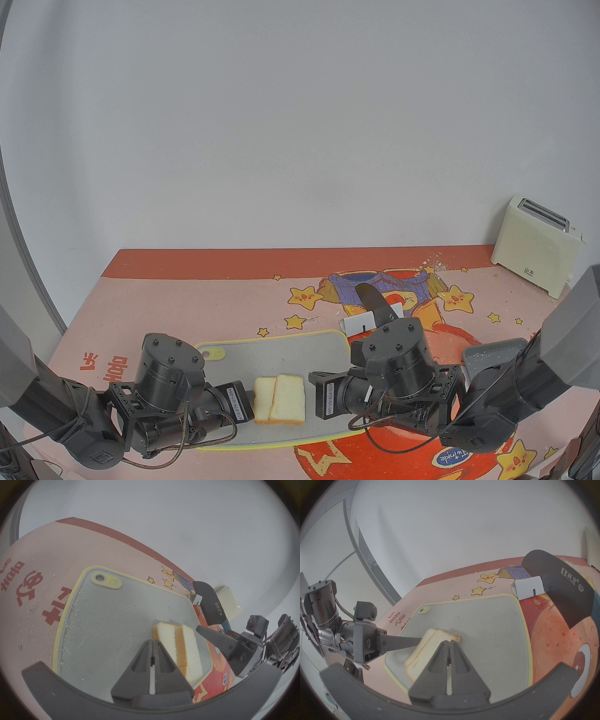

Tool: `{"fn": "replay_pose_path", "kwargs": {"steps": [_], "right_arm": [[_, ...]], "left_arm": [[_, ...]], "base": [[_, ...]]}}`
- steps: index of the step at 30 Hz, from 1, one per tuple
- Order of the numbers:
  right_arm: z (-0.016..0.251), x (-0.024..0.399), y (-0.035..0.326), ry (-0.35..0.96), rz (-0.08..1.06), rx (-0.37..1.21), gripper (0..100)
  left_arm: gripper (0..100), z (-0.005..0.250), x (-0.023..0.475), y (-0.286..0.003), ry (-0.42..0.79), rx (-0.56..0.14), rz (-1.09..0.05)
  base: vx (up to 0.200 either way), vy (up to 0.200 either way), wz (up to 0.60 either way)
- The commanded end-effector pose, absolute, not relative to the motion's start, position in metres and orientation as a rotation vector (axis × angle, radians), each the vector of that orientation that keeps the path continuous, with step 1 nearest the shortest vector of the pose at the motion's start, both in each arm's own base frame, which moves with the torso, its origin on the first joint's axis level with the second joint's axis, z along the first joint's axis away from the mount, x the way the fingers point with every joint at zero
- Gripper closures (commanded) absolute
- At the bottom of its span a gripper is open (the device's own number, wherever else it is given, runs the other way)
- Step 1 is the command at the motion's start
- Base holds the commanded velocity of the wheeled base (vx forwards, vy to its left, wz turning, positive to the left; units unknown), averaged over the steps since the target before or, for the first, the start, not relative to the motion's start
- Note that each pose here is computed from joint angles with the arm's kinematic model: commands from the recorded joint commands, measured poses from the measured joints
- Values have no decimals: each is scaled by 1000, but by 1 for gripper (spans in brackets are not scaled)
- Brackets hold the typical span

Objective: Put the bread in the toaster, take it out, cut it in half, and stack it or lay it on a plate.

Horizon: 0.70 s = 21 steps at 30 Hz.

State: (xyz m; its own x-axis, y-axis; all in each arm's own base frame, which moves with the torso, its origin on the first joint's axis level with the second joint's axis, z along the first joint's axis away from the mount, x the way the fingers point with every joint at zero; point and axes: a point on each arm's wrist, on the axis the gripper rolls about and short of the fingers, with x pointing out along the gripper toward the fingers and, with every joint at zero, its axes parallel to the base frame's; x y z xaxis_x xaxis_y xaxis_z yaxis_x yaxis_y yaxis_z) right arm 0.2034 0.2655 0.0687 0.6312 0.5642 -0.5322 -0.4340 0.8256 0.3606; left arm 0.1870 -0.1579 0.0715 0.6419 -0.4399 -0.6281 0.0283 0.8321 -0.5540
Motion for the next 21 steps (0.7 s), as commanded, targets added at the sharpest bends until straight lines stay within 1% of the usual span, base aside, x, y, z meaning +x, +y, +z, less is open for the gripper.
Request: {"fn": "replay_pose_path", "kwargs": {"steps": [1, 7, 21], "right_arm": [[66, 202, 264, 688, 574, 196, 100], [61, 197, 265, 705, 582, 178, 100], [65, 189, 271, 695, 619, 179, 100]], "left_arm": [[100, 71, 187, -158, 841, -536, -280], [100, 71, 187, -158, 840, -537, -281], [100, 72, 187, -159, 838, -541, -288]], "base": [[0, 0, 0], [0, 0, 0], [0, 0, 0]]}}
